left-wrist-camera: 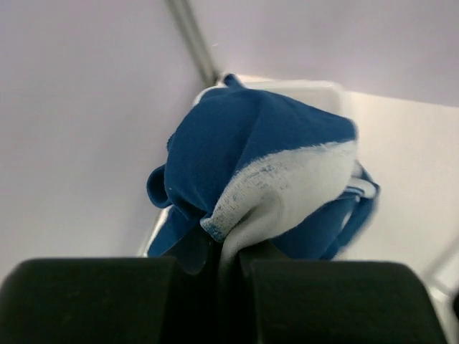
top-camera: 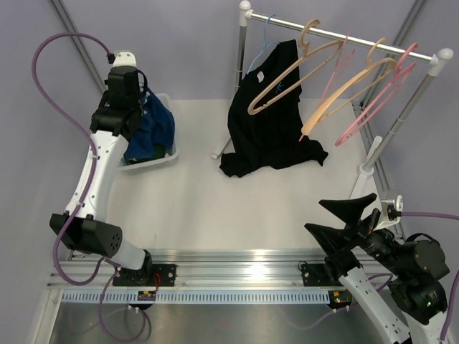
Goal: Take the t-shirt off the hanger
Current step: Place the T-shirt in the bin, then pick up the hanger from the clothesline.
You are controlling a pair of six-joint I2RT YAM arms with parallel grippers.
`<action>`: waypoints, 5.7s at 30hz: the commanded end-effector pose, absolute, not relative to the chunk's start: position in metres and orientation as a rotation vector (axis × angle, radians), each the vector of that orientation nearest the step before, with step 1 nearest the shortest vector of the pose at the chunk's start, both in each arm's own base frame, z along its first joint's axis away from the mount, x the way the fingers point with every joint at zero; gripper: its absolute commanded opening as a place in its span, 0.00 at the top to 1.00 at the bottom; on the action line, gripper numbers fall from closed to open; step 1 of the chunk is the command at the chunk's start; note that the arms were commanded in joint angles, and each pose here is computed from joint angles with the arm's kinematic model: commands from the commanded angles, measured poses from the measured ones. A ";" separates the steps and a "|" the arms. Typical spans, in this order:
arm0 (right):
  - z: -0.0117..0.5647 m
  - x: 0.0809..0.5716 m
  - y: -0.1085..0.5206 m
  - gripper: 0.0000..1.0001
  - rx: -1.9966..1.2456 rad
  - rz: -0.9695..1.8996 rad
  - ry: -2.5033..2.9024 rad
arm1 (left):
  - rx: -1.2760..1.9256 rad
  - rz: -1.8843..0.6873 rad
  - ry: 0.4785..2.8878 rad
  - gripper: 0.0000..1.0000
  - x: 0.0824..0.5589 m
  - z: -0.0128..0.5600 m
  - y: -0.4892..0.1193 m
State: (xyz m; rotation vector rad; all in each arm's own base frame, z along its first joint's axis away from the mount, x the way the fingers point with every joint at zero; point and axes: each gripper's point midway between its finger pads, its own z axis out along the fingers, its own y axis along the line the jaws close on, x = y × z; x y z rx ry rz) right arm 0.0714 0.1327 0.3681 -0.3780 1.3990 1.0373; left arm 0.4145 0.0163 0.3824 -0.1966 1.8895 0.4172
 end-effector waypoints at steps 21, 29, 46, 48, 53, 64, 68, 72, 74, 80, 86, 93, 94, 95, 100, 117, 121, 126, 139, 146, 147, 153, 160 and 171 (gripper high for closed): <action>0.372 0.048 0.116 0.00 -0.368 1.015 1.266 | -0.327 0.279 1.885 1.00 0.538 0.235 0.054; 0.371 0.047 0.115 0.01 -0.367 1.019 1.263 | -0.392 0.309 2.142 1.00 0.542 0.124 0.081; 0.366 0.053 0.119 0.01 -0.381 1.003 1.296 | -0.367 0.205 2.179 0.24 0.522 0.152 0.065; 0.367 0.054 0.119 0.00 -0.385 1.002 1.299 | -0.374 0.200 2.158 0.13 0.516 0.165 0.065; 0.365 0.057 0.117 0.01 -0.378 0.976 1.303 | -0.383 0.159 2.084 0.01 0.503 0.207 0.061; 0.364 0.055 0.122 0.01 -0.411 0.999 1.308 | -0.342 -0.028 1.856 0.05 0.490 0.323 0.037; 0.363 0.055 0.123 0.01 -0.414 1.003 1.310 | -0.270 -0.172 1.803 0.63 0.503 0.342 0.014; 0.364 0.054 0.124 0.01 -0.422 1.009 1.308 | -0.256 -0.312 1.804 1.00 0.527 0.339 -0.006; 0.364 0.054 0.125 0.00 -0.425 1.011 1.307 | -0.234 -0.359 1.833 1.00 0.543 0.325 -0.014; 0.362 0.053 0.127 0.01 -0.430 1.024 1.310 | -0.286 -0.314 1.975 1.00 0.567 0.251 -0.007; 0.361 0.053 0.135 0.01 -0.462 1.064 1.327 | -0.450 0.025 2.139 1.00 0.562 0.155 0.052; 0.364 0.048 0.134 0.01 -0.463 1.078 1.305 | -0.563 0.048 2.287 1.00 0.542 0.079 0.058; 0.363 0.050 0.134 0.00 -0.462 1.071 1.311 | -0.552 0.035 2.295 1.00 0.544 0.077 0.056; 0.363 0.050 0.133 0.00 -0.462 1.065 1.311 | -0.555 0.045 2.315 1.00 0.540 0.074 0.057; 0.361 0.052 0.135 0.00 -0.472 1.062 1.327 | -0.546 0.068 2.281 1.00 0.532 0.096 0.059; 0.353 0.097 0.122 0.01 -0.299 0.916 1.424 | -0.254 -0.198 1.885 0.01 0.463 0.314 0.006; 0.350 0.118 0.115 0.00 -0.217 0.844 1.491 | -0.169 -0.349 1.884 0.01 0.440 0.320 -0.023; 0.344 0.135 0.108 0.01 -0.128 0.791 1.544 | 0.056 -0.553 1.849 0.01 0.402 0.324 -0.102; 0.360 0.111 0.106 0.00 -0.191 0.816 1.535 | 0.422 -0.756 1.584 0.07 0.361 0.419 -0.220; 0.359 0.100 0.108 0.00 -0.231 0.845 1.502 | 0.540 -0.779 1.528 0.12 0.367 0.438 -0.260; 0.359 0.099 0.108 0.00 -0.236 0.848 1.497 | 0.537 -0.775 1.514 0.13 0.370 0.446 -0.263; 0.356 0.096 0.112 0.01 -0.268 0.863 1.477 | 0.554 -0.726 1.553 0.16 0.397 0.431 -0.282; 0.355 0.092 0.111 0.01 -0.275 0.871 1.450 | 0.552 -0.698 1.574 0.25 0.437 0.411 -0.300; 0.352 0.094 0.116 0.00 -0.300 0.882 1.455 | 0.620 -0.618 1.551 0.49 0.459 0.395 -0.316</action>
